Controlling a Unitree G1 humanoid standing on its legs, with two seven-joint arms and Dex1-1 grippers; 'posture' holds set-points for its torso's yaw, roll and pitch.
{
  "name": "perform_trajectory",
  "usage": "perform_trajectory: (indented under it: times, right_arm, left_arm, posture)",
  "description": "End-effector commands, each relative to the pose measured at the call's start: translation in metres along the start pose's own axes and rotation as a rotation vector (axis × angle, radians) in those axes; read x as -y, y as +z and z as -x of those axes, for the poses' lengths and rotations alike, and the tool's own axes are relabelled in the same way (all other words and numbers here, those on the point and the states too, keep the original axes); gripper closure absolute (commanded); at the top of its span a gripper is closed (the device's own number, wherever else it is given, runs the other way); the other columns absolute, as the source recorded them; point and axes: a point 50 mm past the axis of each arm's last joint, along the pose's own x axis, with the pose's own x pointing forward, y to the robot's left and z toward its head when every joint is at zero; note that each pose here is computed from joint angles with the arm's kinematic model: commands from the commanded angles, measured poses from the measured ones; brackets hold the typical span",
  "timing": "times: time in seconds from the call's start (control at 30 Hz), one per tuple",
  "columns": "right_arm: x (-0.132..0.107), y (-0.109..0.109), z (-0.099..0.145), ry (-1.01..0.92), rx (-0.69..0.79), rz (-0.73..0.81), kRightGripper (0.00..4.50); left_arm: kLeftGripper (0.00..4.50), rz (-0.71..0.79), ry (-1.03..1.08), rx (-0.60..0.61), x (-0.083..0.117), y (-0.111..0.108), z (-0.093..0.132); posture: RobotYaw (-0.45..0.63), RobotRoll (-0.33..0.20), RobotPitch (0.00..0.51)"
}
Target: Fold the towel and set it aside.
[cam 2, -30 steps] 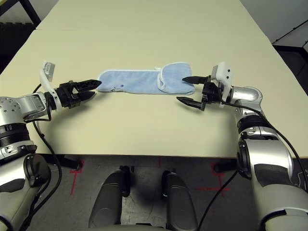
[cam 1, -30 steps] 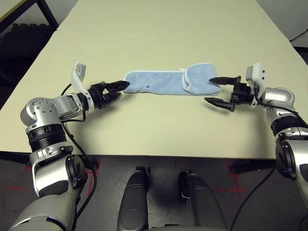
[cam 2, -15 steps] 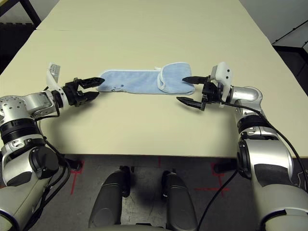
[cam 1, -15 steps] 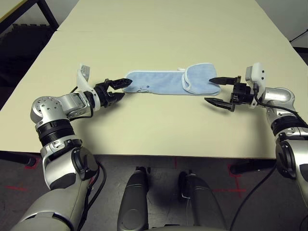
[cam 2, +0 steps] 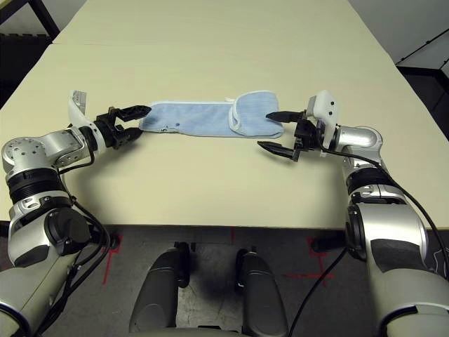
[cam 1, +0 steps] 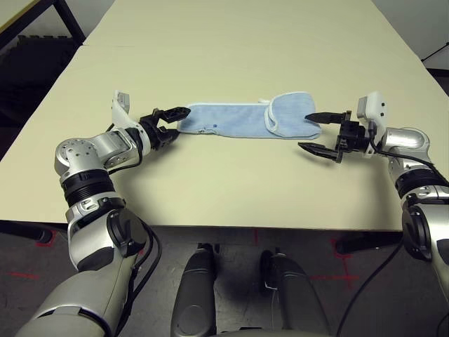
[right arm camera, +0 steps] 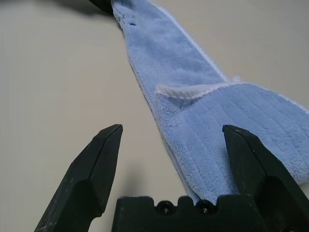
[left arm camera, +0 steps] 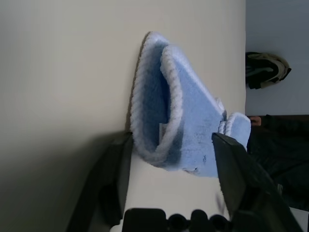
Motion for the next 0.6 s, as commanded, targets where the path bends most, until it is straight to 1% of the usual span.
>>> perform_trajectory:
  times: [0.03, 0.17, 0.2, 0.37, 0.47, 0.6]
  right_arm:
    - [0.000, -0.001, 0.008, -0.008, -0.030, 0.019, 0.00]
    - [0.000, -0.002, 0.009, -0.009, -0.036, 0.021, 0.00]
    - [0.000, -0.002, 0.009, -0.009, -0.037, 0.022, 0.00]
    - [0.000, -0.002, 0.009, -0.010, -0.038, 0.022, 0.00]
    - [0.001, -0.002, 0.009, -0.010, -0.037, 0.023, 0.00]
    - [0.001, -0.001, 0.008, -0.012, -0.035, 0.024, 0.00]
  left_arm:
    - [2.86, -0.001, 0.013, -0.017, -0.001, -0.001, -0.001]
    - [4.39, 0.002, 0.011, -0.018, -0.001, -0.002, -0.003]
    - [4.48, 0.001, 0.012, -0.019, -0.001, -0.003, -0.003]
    - [4.48, -0.013, 0.034, -0.020, -0.004, -0.002, -0.001]
    - [4.48, -0.030, 0.057, -0.016, -0.008, 0.002, 0.008]
    - [4.48, -0.066, 0.095, -0.013, -0.014, 0.008, 0.024]
  posture:
    - [0.06, 0.000, 0.176]
    - [0.05, 0.000, 0.171]
    - [0.05, 0.000, 0.171]
    - [0.05, 0.000, 0.167]
    - [0.06, 0.000, 0.164]
    - [0.07, 0.000, 0.164]
